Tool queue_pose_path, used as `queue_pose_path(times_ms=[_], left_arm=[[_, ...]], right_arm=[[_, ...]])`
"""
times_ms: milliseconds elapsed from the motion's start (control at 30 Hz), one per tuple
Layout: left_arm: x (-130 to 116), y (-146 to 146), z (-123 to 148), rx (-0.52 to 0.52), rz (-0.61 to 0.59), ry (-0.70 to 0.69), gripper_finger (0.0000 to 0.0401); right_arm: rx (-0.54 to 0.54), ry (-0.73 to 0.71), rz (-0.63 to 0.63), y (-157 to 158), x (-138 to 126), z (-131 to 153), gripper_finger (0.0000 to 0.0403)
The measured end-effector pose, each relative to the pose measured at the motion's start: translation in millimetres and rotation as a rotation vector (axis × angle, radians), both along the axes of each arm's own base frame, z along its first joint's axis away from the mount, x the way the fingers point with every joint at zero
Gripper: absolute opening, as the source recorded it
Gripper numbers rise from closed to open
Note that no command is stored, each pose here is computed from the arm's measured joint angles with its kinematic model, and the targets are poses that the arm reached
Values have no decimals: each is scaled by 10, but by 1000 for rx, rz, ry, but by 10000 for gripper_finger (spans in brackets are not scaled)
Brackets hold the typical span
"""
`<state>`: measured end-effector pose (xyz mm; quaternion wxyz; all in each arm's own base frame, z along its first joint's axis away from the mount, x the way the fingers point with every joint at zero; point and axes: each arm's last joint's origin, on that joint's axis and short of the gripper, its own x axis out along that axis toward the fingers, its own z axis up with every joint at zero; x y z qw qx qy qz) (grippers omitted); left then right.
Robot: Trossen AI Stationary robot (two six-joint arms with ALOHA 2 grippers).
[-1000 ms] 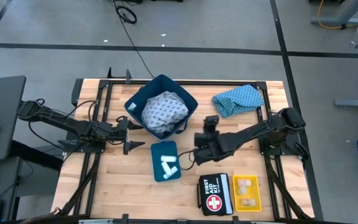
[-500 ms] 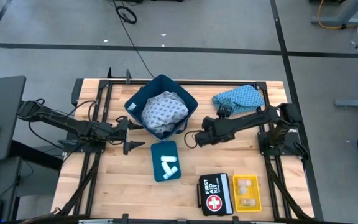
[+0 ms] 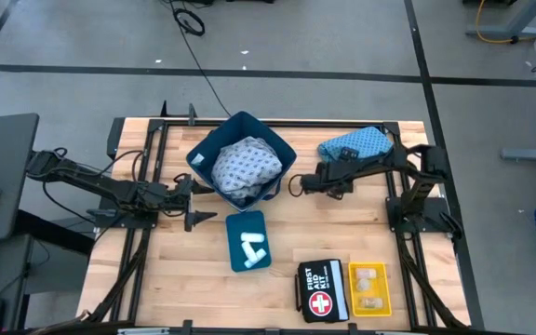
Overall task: Pick & place medical supplies in basket/bin
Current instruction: Put the blue gown in the blue bin
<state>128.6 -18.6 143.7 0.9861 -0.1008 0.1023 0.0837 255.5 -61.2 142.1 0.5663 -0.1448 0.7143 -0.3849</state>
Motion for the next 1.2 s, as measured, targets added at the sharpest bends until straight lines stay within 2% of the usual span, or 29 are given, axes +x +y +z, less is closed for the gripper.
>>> queue_pose_path(times_ms=[300,567,1067,1200], left_arm=[[0,0,0,-3,0,0,398],[1,-8,-1,-19,-22,0,398],[1,-8,-1,-25,-20,-1,398],[1,-8,-1,-25,-20,-1,398]], right_arm=[[75,-94,4,-259,58,-79,267],[277,-199,7,-424,91,-106,261],[520,-294,130,-236,223,-120,228],[539,-301,148,-184,245,-126,208]])
